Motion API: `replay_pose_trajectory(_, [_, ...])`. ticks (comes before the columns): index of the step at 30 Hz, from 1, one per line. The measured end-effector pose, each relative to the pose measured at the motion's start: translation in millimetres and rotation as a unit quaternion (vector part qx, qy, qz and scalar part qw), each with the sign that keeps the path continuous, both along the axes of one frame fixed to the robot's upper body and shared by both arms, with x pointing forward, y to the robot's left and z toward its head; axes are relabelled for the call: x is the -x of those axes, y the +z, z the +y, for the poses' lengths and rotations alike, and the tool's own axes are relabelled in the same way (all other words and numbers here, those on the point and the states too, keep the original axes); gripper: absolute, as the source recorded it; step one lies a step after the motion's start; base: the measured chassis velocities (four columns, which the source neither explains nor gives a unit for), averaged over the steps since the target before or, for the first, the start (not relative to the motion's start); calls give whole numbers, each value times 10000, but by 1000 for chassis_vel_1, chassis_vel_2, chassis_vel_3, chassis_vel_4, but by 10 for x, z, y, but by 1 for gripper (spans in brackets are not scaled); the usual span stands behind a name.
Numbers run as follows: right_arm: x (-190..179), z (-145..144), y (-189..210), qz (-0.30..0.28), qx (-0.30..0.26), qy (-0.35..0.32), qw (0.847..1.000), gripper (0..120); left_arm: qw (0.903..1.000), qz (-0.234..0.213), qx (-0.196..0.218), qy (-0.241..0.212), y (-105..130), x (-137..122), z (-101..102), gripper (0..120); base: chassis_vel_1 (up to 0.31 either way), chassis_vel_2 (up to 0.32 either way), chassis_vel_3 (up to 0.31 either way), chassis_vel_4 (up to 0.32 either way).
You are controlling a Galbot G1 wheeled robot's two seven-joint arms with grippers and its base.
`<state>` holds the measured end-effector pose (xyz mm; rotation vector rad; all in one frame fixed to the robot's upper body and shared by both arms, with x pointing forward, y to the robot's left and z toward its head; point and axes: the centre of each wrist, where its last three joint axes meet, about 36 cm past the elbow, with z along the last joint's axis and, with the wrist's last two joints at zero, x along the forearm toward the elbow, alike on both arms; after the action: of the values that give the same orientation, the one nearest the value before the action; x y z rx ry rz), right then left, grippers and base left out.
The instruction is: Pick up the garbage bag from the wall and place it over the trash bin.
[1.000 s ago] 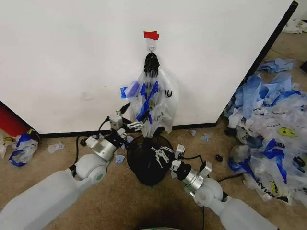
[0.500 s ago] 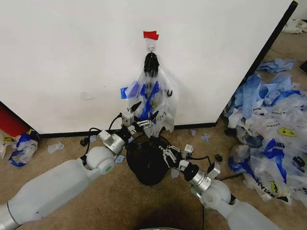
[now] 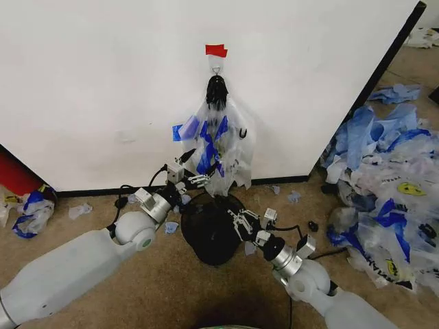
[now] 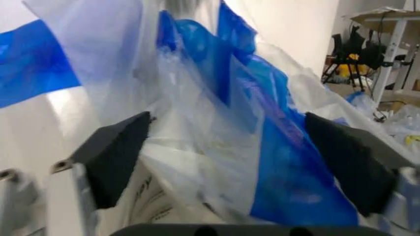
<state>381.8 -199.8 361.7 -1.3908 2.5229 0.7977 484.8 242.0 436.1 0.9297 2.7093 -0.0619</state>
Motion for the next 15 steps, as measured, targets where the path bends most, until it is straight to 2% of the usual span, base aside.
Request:
replay_pose_trajectory(6, [24, 21, -19, 13, 15, -11, 10000, 0, 10000, -31, -17, 81, 24, -92, 41, 78, 0, 0, 0, 0])
replay_pose_trajectory(15, [48, 12, -50, 65, 76, -100, 9999, 0, 10000, -32, 7, 60, 55, -130, 15, 77, 0, 0, 0, 0])
